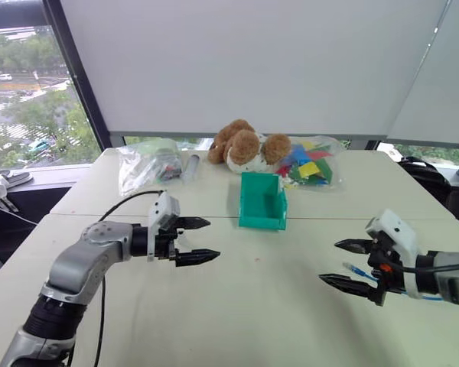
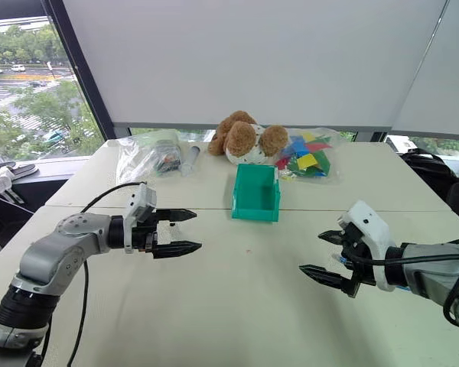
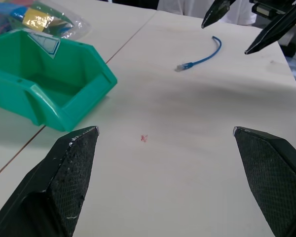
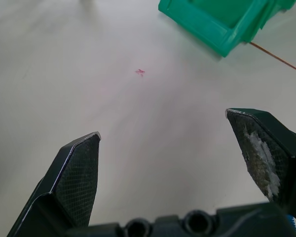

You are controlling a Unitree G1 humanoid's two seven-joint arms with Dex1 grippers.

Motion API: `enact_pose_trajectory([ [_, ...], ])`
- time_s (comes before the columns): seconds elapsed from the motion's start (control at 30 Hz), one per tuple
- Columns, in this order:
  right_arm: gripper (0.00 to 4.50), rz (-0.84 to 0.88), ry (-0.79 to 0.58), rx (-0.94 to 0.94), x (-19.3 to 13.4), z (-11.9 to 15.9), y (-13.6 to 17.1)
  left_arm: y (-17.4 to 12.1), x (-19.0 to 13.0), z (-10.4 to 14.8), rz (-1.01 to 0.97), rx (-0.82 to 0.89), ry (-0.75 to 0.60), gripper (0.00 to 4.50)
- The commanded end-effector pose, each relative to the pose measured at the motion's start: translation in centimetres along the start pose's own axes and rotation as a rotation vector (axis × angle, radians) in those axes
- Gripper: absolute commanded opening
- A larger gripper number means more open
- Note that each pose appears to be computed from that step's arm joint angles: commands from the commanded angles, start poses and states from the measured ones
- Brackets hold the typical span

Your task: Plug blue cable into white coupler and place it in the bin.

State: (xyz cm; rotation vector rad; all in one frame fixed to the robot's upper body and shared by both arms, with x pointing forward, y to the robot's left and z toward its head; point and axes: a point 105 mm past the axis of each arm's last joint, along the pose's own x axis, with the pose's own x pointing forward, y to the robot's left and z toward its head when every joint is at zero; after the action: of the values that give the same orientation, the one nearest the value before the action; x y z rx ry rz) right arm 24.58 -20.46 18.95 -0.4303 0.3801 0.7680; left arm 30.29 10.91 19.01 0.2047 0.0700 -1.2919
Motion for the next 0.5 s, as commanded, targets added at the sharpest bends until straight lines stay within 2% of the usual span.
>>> enact_pose_trajectory([
  [0.03, 4.46, -0.033, -0.025, -0.035, -0.5, 0.8, 0.1, 0.2, 0.3, 1.1, -0.015, 0.050, -0.020, 4.50],
  [0.27, 4.46, -0.090, 0.003, -0.038, -1.0, 0.3, -0.8, 0.7, 0.9, 1.2, -0.024, 0.067, -0.033, 4.50],
  [0.5, 4.46, -0.154, 0.031, 0.043, -0.8, -2.0, -2.6, 0.5, 1.3, 1.1, -0.034, 0.072, -0.041, 4.50],
])
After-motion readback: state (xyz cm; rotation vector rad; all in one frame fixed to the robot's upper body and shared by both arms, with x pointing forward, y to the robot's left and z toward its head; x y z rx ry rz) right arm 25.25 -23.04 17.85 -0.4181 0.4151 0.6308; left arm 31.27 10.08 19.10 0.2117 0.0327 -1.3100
